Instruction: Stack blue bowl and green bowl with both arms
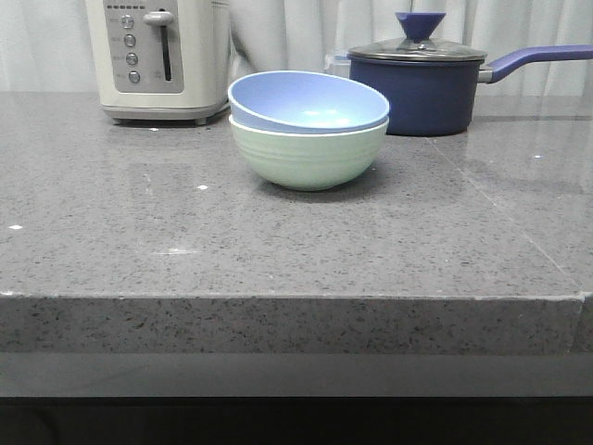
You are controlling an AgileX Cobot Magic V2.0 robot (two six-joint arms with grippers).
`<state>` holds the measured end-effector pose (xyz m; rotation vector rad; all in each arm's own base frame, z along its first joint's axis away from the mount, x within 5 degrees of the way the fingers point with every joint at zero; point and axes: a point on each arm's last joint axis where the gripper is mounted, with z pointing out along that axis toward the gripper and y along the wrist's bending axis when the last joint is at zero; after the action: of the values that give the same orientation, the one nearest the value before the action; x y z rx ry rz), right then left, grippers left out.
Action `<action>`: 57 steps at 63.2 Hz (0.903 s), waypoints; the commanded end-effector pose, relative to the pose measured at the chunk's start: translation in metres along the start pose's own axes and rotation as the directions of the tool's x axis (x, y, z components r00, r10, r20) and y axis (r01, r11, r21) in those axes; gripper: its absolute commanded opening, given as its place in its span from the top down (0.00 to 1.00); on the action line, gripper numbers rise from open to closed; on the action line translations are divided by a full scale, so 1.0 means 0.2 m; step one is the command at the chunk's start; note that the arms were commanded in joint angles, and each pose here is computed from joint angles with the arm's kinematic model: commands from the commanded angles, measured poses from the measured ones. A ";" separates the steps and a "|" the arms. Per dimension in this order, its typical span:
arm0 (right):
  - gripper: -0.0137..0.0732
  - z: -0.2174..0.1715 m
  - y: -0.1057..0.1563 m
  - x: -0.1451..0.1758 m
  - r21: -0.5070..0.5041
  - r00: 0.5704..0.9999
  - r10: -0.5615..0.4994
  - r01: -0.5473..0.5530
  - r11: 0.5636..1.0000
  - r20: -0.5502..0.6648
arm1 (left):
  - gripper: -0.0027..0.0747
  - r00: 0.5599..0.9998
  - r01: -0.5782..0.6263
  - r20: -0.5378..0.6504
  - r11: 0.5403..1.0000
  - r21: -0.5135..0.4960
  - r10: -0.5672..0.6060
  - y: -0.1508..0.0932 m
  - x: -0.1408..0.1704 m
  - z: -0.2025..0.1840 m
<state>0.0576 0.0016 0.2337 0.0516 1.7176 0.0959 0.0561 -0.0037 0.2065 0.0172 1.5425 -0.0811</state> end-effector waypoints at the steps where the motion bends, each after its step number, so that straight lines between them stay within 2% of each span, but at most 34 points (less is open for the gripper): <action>1: 0.91 -0.01 0.00 0.01 -0.009 0.977 -0.002 0.004 1.000 0.211 | 0.99 0.996 0.011 0.094 1.000 -0.004 -0.010 0.00 -0.03 -0.01; 9: 0.91 0.00 -0.01 0.10 -0.017 0.959 0.003 0.002 1.000 0.282 | 0.99 0.996 0.011 0.094 1.000 -0.004 -0.010 0.00 -0.03 -0.01; 41: 0.91 -0.01 -0.01 0.09 -0.018 0.956 0.004 0.002 1.000 0.292 | 0.99 0.996 0.011 0.094 1.000 -0.004 -0.010 0.00 -0.03 -0.01; 52: 0.91 -0.01 -0.01 0.09 -0.025 0.954 0.039 -0.033 0.999 0.296 | 0.99 0.996 0.011 0.094 1.000 -0.004 -0.010 0.00 -0.03 -0.01; 57: 0.91 -0.01 -0.01 0.09 -0.015 0.954 0.012 -0.008 1.000 0.298 | 0.99 0.996 0.011 0.094 1.000 -0.004 -0.010 0.00 -0.03 -0.01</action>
<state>0.0568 0.0017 0.2007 0.0706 1.5411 0.1192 0.0561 -0.0037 0.2065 0.0172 1.5425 -0.0811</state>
